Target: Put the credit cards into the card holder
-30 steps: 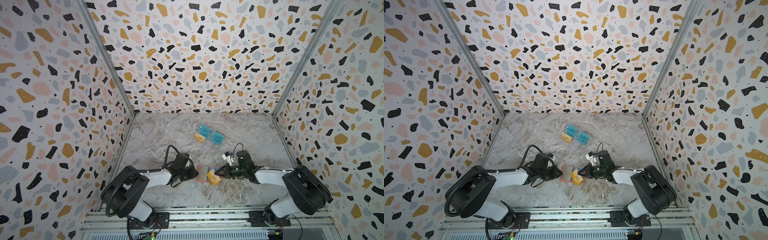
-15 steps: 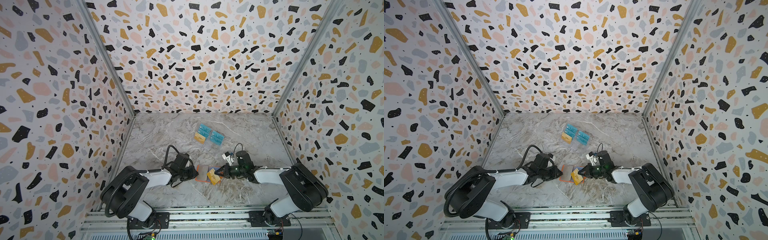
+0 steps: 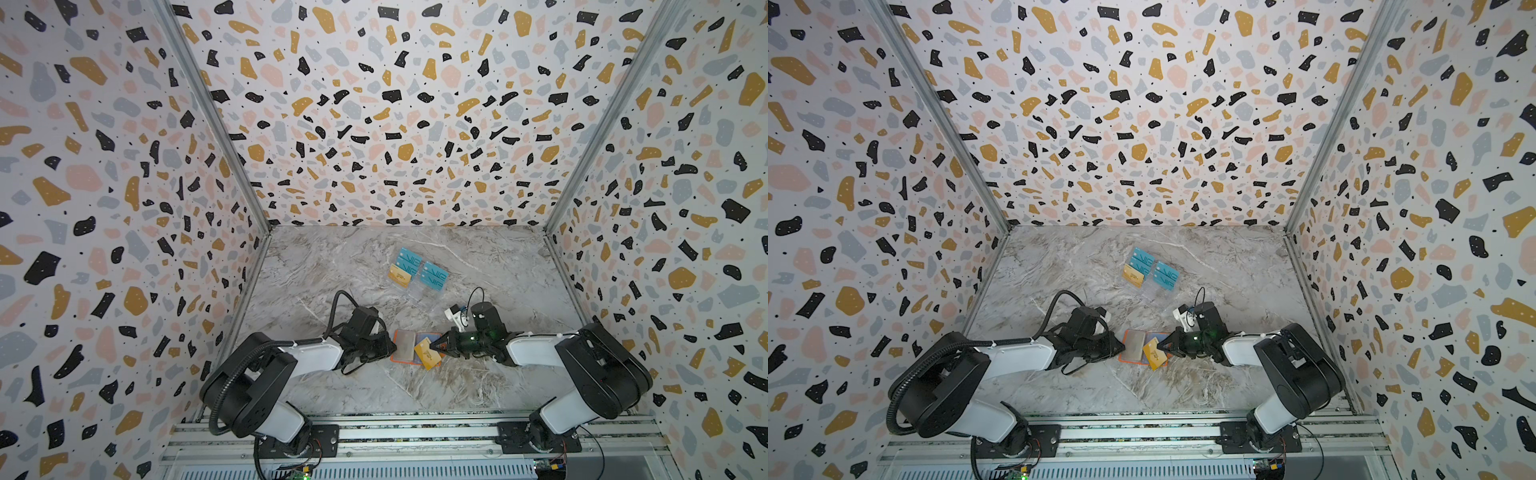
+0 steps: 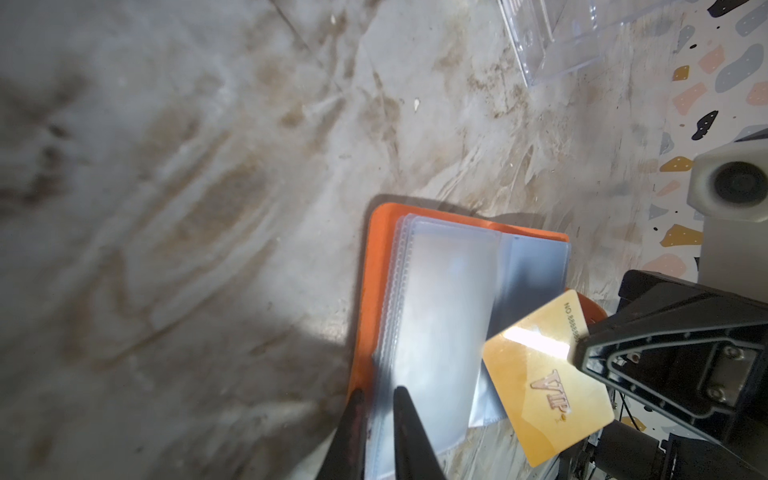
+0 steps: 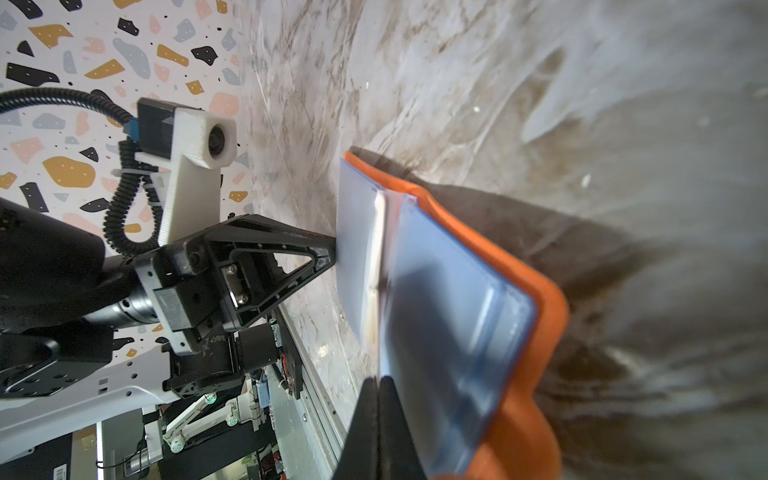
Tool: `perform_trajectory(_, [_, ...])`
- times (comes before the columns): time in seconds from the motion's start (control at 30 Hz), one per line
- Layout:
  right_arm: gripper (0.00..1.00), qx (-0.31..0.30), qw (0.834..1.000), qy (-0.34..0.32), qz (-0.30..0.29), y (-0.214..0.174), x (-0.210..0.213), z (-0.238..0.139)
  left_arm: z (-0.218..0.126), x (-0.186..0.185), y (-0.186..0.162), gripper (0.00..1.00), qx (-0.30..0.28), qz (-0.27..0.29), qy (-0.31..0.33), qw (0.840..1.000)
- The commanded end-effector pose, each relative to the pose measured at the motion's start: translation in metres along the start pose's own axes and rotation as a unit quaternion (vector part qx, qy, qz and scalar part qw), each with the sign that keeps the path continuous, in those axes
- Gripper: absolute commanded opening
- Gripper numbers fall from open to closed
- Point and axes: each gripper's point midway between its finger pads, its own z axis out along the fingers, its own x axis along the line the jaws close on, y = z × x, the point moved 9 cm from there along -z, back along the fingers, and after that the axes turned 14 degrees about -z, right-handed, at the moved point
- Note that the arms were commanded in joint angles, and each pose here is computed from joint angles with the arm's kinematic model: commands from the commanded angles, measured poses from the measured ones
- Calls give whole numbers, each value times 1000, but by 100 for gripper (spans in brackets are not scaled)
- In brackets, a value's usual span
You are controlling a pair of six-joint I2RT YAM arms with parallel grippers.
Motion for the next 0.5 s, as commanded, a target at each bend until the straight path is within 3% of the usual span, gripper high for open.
perform_trajectory(0.0, [0, -13, 1000, 3, -10, 8, 3, 0, -1, 16, -10, 17, 16, -15, 41, 999])
perform_trajectory(0.47, [0, -18, 1000, 14, -11, 11, 4, 3, -1, 18, -11, 17, 16, -17, 41, 999])
